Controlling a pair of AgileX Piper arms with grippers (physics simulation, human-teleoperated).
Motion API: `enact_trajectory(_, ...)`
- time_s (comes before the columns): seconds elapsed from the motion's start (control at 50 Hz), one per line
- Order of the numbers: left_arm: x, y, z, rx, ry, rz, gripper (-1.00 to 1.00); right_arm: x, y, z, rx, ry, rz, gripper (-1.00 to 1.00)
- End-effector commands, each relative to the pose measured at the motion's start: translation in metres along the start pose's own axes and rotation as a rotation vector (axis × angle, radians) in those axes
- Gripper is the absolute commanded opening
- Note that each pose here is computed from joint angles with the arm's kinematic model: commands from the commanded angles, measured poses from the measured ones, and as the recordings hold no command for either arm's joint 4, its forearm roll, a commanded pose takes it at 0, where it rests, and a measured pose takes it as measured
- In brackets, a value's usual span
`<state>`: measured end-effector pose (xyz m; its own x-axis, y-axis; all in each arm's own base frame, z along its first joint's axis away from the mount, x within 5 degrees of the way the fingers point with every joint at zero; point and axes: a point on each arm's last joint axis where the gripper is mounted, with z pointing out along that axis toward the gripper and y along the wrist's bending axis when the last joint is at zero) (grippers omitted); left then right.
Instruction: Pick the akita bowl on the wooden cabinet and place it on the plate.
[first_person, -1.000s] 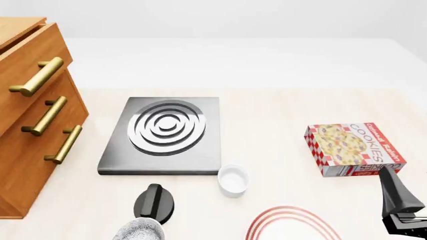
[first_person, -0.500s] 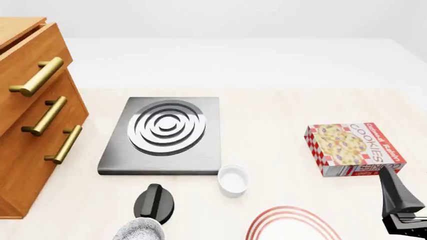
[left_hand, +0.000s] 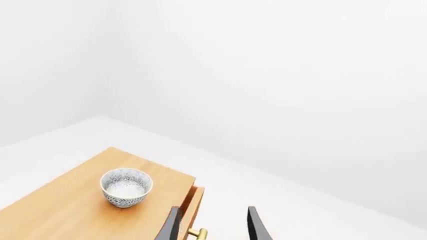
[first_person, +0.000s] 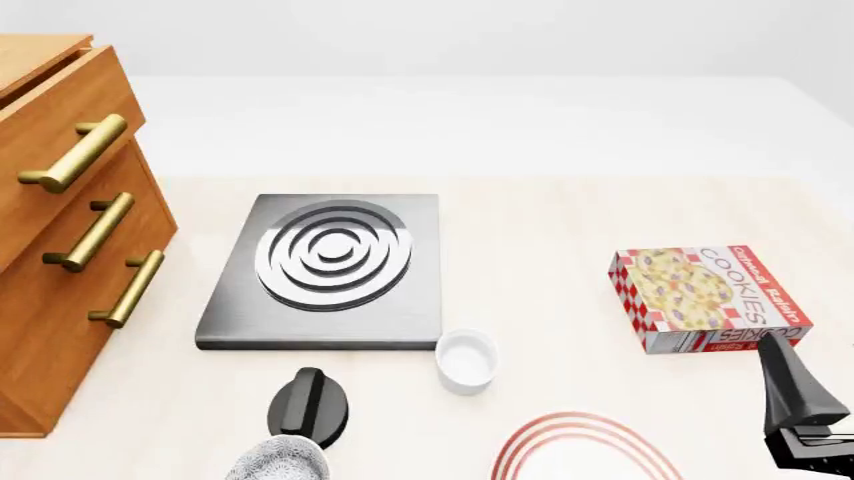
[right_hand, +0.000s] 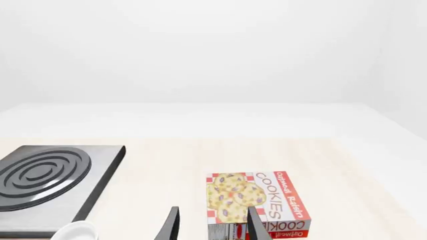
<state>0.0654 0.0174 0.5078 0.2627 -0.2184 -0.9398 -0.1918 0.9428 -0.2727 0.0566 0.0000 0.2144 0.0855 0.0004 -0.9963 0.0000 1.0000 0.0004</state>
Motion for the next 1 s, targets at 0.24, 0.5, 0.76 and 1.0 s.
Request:
enact_trajectory(0.24, -0.008, 0.012, 0.042, -0.139, 0.040, -0.034, 1.00, 0.000, 0.000, 0.000, 0.000, 0.000, 0.000, 1.00)
enact_trajectory(0.5, -0.003, 0.027, 0.067, -0.223, 0.047, -0.073, 1.00, 0.000, 0.000, 0.000, 0.000, 0.000, 0.000, 1.00)
enact_trajectory(0.76, -0.005, 0.047, 0.082, -0.328, 0.018, -0.114, 1.00, 0.000, 0.000, 0.000, 0.000, 0.000, 0.000, 1.00)
enact_trajectory(1.0, -0.003, 0.060, 0.087, -0.388, 0.016, -0.127, 1.00, 0.000, 0.000, 0.000, 0.000, 0.000, 0.000, 1.00)
